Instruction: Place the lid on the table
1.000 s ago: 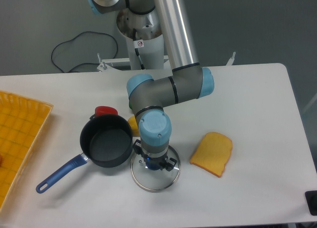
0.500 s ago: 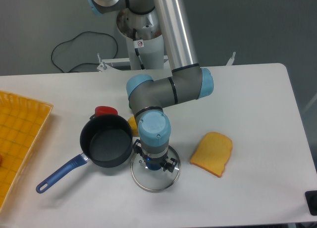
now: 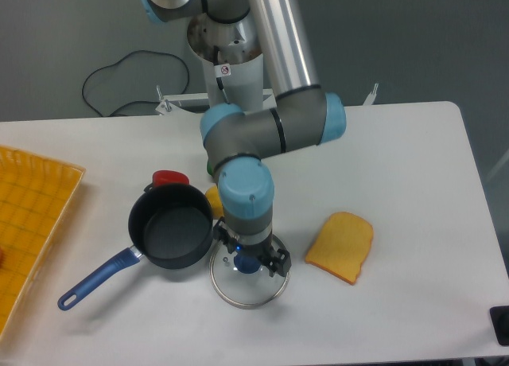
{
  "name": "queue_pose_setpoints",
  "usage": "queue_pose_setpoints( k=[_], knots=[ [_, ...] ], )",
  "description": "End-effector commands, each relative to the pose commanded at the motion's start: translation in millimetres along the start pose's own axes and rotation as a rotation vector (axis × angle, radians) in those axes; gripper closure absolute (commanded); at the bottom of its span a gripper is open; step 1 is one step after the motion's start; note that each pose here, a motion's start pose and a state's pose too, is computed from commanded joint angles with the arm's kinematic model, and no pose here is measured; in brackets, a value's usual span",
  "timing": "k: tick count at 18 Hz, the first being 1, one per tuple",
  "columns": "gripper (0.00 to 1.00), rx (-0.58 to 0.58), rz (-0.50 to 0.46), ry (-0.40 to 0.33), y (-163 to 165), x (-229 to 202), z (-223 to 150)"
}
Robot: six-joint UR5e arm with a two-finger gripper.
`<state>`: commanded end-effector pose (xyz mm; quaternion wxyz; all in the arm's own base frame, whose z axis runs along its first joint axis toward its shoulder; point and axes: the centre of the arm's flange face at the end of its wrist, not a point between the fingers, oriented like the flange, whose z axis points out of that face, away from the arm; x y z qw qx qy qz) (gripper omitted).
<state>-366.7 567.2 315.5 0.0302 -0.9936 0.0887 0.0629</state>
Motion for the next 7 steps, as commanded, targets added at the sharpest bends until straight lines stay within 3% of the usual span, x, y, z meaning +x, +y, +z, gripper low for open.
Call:
queue_pose_setpoints(
  k=[2, 7],
  knots=[
    [0.0, 0.006, 0.11, -0.014, -2, 10, -14],
    [0.0, -0.009, 0.157, -0.05, 7, 39, -43]
  ],
)
